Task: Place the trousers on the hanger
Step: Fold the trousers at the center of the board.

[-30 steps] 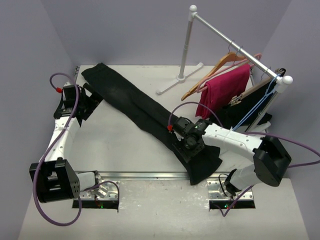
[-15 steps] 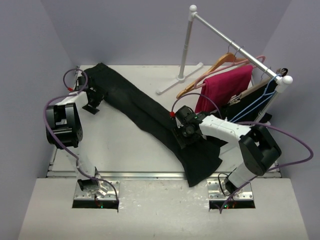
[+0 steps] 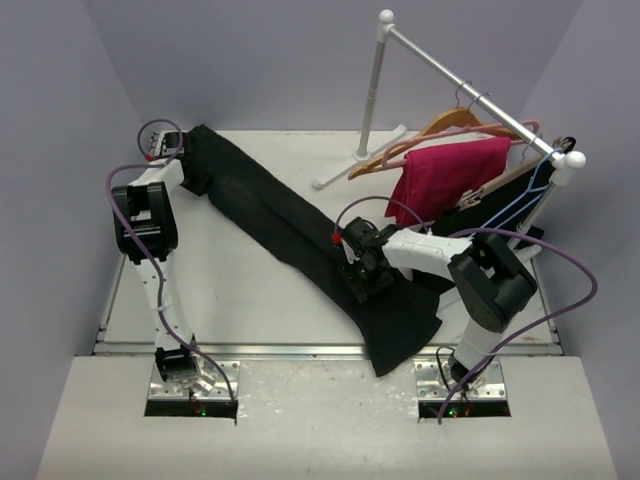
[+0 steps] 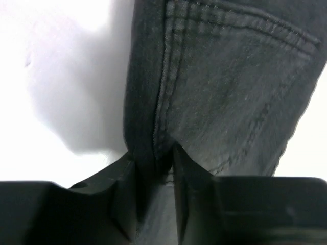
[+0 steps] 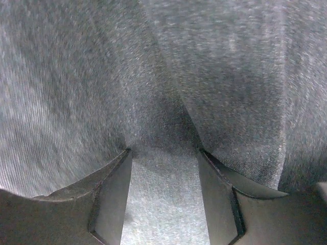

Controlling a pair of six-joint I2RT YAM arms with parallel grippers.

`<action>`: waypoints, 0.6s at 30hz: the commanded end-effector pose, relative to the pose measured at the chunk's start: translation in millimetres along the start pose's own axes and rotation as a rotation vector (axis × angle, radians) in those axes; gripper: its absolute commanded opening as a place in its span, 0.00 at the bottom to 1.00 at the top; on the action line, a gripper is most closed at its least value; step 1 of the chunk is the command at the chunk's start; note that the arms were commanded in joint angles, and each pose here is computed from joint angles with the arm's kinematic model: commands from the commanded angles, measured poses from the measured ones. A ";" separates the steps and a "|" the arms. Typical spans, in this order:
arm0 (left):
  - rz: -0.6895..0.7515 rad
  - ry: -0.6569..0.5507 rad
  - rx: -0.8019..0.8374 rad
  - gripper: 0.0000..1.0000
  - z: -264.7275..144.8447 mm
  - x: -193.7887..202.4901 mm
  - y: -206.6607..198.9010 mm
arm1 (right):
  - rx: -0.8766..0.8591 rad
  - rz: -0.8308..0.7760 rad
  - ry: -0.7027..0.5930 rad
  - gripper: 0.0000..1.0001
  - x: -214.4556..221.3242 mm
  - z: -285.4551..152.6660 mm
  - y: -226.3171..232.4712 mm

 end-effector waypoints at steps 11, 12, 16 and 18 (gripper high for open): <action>0.103 -0.251 -0.154 0.11 -17.0 -113.7 -1.5 | -0.307 -0.125 -0.048 0.57 -18.1 6.8 130.6; 0.108 -0.260 -0.152 0.17 -20.9 -116.6 -0.9 | -0.319 -0.114 -0.063 0.58 -20.9 5.0 135.8; 0.084 -0.206 -0.057 0.72 -45.3 -113.1 -11.8 | -0.266 -0.081 -0.149 0.59 -36.3 -12.3 137.1; 0.066 -0.178 -0.022 0.94 -55.5 -105.8 -13.6 | -0.267 -0.090 -0.183 0.59 -44.0 -25.8 138.5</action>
Point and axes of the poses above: each gripper's point midway between its finger pads, its own z axis out along the fingers, its own y axis along the line the jaws close on, x = y × z, the point moved 6 cm from there along -z, back along the fingers, and after that the axes turned 2 degrees about -z, right-handed, at the moved point
